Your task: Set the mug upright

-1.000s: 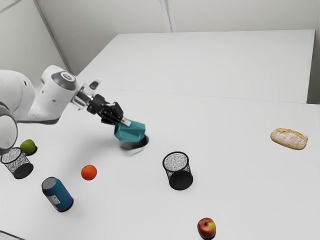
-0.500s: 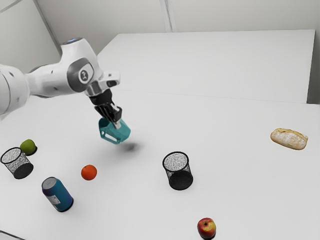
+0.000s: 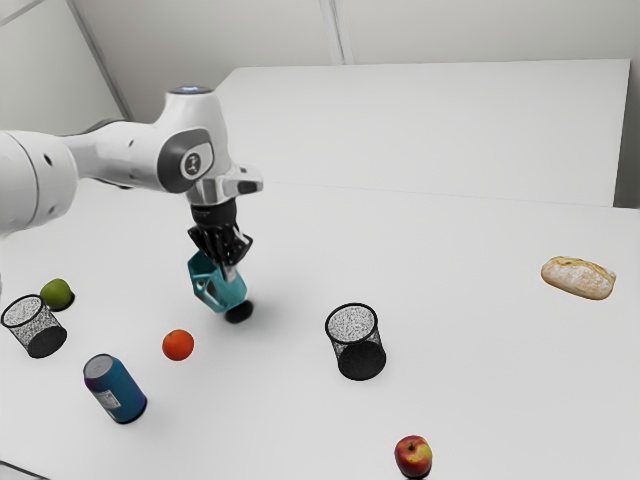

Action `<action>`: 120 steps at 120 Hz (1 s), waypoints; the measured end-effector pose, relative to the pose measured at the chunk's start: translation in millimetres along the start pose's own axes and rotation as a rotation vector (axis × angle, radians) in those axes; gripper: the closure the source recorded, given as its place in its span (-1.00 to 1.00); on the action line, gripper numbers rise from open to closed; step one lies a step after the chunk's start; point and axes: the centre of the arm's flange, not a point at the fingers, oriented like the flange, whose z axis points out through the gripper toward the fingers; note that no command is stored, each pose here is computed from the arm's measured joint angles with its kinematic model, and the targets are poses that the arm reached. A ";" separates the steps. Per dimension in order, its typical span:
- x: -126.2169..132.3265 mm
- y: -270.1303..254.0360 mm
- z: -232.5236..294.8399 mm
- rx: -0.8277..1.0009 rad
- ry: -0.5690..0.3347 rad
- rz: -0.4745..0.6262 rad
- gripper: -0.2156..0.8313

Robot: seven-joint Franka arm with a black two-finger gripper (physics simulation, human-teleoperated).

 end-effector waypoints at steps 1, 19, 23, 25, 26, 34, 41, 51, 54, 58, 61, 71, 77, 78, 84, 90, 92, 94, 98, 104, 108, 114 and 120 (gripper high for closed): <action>0.3 0.2 0.2 0.000 -0.001 -0.003 0.86; 7.5 3.4 7.7 -0.003 -0.023 -0.046 0.86; 8.9 3.4 9.8 -0.003 -0.027 -0.056 0.86; 9.4 3.3 10.7 -0.003 -0.029 -0.060 0.86; 9.7 3.3 11.2 -0.003 -0.029 -0.062 0.86; 12.7 3.2 13.8 -0.003 -0.033 -0.079 0.87; 15.4 3.3 16.0 -0.003 -0.035 -0.092 0.87; 18.6 3.6 18.7 -0.007 -0.037 -0.110 0.87; 19.4 3.7 19.3 -0.008 -0.037 -0.115 0.87; 20.5 3.7 19.8 -0.009 -0.037 -0.121 0.87; 21.2 3.8 20.4 -0.010 -0.038 -0.125 0.87; 22.7 3.7 21.9 -0.012 -0.040 -0.139 0.87; 23.1 3.9 22.5 -0.014 -0.040 -0.146 0.87; 23.2 3.9 22.5 -0.014 -0.040 -0.147 0.87; 23.4 4.2 23.1 -0.015 -0.041 -0.153 0.87; 24.0 4.3 25.0 -0.016 -0.044 -0.159 0.87; 24.1 4.3 25.6 -0.017 -0.045 -0.161 0.87; 24.3 4.4 26.0 -0.019 -0.046 -0.164 0.87; 24.5 4.5 26.9 -0.022 -0.048 -0.169 0.87; 24.8 4.5 28.1 -0.025 -0.050 -0.175 0.87; 25.0 4.6 28.5 -0.027 -0.051 -0.178 0.87; 25.2 5.0 29.3 -0.029 -0.052 -0.182 0.87; 25.4 5.3 30.1 -0.031 -0.054 -0.185 0.85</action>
